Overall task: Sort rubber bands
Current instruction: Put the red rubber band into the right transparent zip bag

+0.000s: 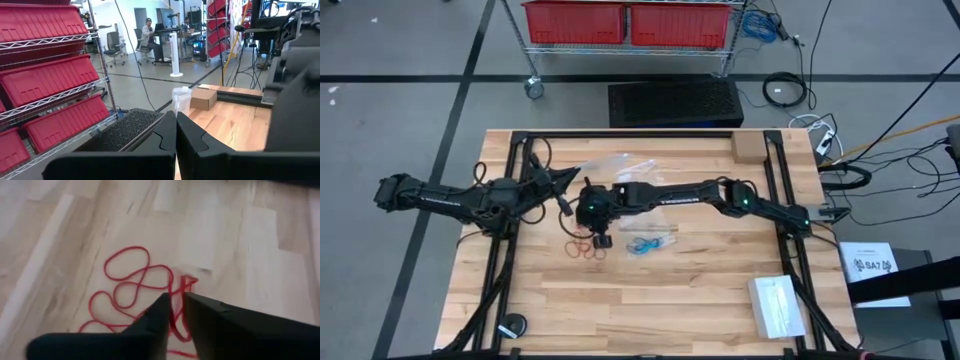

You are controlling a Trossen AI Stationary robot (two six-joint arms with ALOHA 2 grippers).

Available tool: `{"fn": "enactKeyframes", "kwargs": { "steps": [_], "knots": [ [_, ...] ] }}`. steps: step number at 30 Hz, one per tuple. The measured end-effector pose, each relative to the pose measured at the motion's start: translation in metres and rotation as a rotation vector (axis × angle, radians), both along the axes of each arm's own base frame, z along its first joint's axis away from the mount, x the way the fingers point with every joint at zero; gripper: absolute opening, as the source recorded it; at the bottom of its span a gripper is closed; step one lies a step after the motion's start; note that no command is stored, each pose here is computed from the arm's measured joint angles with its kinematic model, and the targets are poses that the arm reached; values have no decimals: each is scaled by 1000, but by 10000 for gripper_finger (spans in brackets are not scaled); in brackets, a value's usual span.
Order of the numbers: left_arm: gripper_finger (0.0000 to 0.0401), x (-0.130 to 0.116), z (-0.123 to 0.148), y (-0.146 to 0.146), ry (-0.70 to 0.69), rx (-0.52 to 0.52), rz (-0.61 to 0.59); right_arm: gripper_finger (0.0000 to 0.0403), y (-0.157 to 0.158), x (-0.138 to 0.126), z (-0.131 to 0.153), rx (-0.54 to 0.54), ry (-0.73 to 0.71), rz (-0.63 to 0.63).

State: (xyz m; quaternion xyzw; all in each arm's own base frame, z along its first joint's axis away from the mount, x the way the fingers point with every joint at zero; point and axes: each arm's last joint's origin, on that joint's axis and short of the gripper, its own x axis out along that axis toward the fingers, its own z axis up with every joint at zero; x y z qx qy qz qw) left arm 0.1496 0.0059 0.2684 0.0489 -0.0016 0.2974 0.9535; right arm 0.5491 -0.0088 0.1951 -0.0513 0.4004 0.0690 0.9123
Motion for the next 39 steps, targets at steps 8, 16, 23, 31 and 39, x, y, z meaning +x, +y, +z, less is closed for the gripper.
{"fn": "enactKeyframes", "kwargs": {
  "steps": [8,16,23,31,39],
  "knots": [
    [0,0,0,0,-1,-4,7,175,-2,-7,12,8,27,-6],
    [0,0,-1,0,13,0,9,202,-15,-10,-7,-13,126,3],
    [0,0,-1,0,14,0,8,186,-3,-7,-13,-18,115,39],
    [0,0,-1,0,10,-2,7,153,-2,-3,-48,-7,183,31],
    [0,0,-1,0,8,-3,8,136,-2,-1,-59,1,197,10]
  ]
}}
